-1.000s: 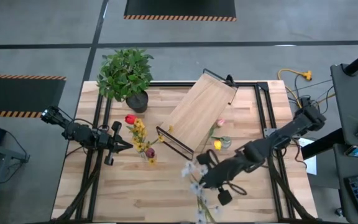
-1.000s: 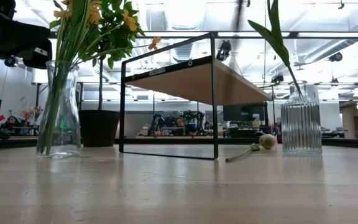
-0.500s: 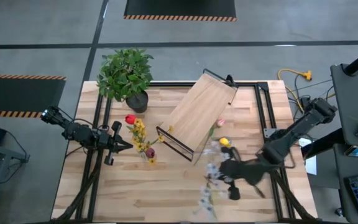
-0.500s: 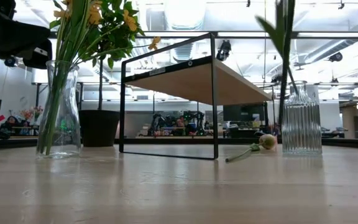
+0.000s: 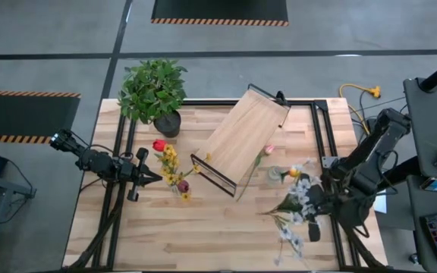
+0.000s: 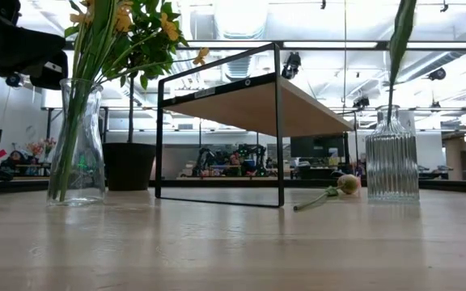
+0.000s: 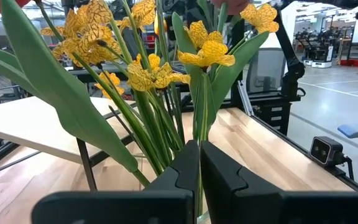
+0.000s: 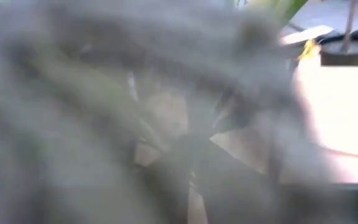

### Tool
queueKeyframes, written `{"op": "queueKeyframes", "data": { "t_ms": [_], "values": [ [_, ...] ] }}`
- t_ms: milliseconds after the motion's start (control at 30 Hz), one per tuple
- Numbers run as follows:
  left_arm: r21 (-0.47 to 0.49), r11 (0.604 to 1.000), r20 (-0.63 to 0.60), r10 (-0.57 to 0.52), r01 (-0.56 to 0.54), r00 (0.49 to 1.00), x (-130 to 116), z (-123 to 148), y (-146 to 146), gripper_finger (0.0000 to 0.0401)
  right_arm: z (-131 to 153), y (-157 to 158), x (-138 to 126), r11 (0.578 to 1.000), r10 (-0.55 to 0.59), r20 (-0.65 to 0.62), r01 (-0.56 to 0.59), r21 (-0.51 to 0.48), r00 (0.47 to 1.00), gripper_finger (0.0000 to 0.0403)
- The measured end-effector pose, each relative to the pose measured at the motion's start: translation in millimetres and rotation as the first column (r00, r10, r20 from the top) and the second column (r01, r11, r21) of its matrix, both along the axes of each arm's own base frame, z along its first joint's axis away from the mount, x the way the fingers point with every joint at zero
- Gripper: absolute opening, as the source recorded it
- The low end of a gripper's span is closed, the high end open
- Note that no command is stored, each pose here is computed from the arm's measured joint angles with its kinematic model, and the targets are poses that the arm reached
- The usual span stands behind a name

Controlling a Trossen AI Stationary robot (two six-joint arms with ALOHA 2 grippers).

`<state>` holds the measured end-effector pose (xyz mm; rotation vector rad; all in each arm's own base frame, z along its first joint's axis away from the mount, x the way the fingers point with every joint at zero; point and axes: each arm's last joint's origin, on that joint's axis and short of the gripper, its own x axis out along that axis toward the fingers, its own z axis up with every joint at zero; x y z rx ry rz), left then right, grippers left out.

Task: Pick and place flowers into a vace then onto a shelf
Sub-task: Put the white flowers into the right transparent vase

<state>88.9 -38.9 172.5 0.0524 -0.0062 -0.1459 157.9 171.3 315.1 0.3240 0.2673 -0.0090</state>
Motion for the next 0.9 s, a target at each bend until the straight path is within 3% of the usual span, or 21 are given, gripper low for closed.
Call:
{"op": "queueKeyframes", "data": {
  "t_ms": [400, 533, 700, 900],
  "values": [
    [0.001, 1.000, 0.000, 0.000, 0.000, 1.000, 0.0, -0.1, 0.0, 0.0000, 54.7, -2.0, 7.4, 0.995, -0.041, 0.120, 0.052, -0.089, 0.992, 0.0012],
    [0.000, 1.000, 0.000, 0.000, 0.000, 1.000, 0.0, -0.1, 0.0, 0.0000, 80.2, -6.6, 4.9, 0.980, -0.067, 0.167, 0.096, -0.177, 0.984, 0.0012],
    [0.000, 1.000, 0.000, 0.000, 0.000, 1.000, 0.0, -0.1, 0.0, 0.0000, 95.5, -22.2, -4.4, 0.930, -0.221, 0.161, 0.257, -0.263, 0.962, 0.0012],
    [0.000, 1.000, 0.000, 0.000, 0.000, 1.000, 0.0, -0.1, 0.0, 0.0000, 100.4, -49.5, -24.5, 0.890, -0.360, 0.152, 0.388, -0.238, 0.920, 0.0012]
  ]
}}
